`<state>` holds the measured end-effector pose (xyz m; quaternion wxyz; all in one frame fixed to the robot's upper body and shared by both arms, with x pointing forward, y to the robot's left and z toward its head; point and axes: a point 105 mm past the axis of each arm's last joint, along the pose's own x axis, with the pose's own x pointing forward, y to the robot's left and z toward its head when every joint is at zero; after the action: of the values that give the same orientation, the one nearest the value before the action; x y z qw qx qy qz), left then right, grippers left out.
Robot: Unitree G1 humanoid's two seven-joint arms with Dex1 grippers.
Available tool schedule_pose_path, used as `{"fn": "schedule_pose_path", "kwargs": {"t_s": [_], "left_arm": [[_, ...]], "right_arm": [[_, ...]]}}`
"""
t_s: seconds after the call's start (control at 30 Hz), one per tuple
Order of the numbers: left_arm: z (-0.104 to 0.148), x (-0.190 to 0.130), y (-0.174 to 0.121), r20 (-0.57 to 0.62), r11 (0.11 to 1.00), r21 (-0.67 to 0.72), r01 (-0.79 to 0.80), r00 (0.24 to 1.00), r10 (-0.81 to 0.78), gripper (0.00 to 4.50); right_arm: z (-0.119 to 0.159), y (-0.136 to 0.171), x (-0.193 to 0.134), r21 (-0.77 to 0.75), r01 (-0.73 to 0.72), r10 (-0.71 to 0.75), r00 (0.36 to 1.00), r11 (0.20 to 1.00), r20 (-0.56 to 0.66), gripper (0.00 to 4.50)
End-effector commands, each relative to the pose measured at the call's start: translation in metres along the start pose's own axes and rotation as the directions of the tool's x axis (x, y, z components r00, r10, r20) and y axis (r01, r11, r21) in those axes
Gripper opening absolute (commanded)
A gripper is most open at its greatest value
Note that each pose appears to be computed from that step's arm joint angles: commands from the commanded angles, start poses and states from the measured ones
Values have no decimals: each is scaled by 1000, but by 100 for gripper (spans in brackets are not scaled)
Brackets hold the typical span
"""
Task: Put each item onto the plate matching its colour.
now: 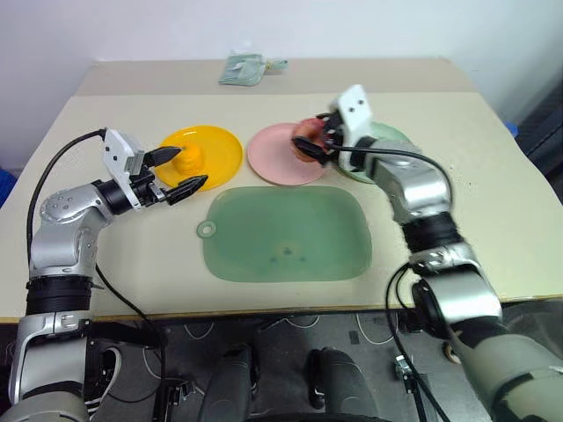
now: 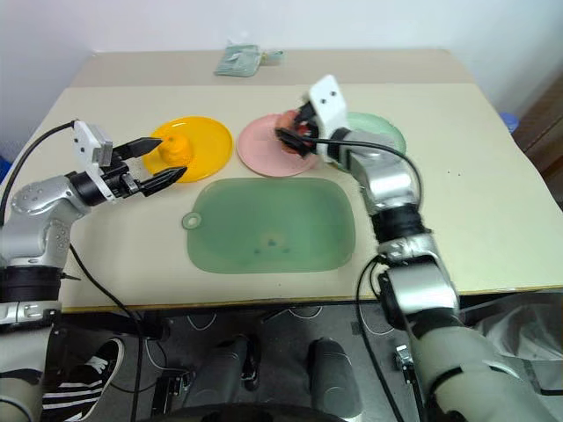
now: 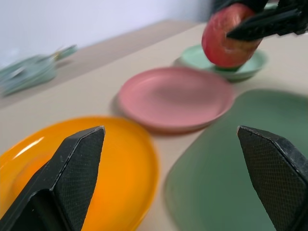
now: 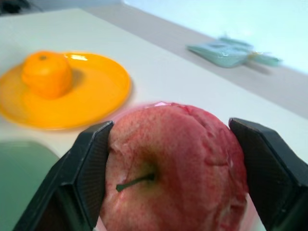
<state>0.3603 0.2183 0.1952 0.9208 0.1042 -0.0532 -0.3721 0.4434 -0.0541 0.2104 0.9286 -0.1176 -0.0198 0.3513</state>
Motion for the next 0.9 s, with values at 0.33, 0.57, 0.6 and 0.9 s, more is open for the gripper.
{"fn": "schedule_pose_path", "kwargs": {"t_s": [0.33, 0.57, 0.6, 0.9], "left_arm": [[4, -8, -26, 61, 1000, 27, 2, 998, -4, 450], [7, -2, -35, 100, 994, 49, 99, 990, -104, 450], [7, -2, -36, 105, 993, 46, 108, 988, -112, 450], [-2, 2, -57, 76, 983, 43, 180, 980, -183, 450]], "right_arm": [[50, -25, -7, -2, 24, -23, 979, 1000, 204, 442], [46, -34, -69, -67, -66, 82, 956, 996, 283, 442], [39, -27, -79, -98, -117, 138, 957, 988, 255, 442], [-22, 9, -170, -183, -446, 438, 895, 876, -83, 442]]}}
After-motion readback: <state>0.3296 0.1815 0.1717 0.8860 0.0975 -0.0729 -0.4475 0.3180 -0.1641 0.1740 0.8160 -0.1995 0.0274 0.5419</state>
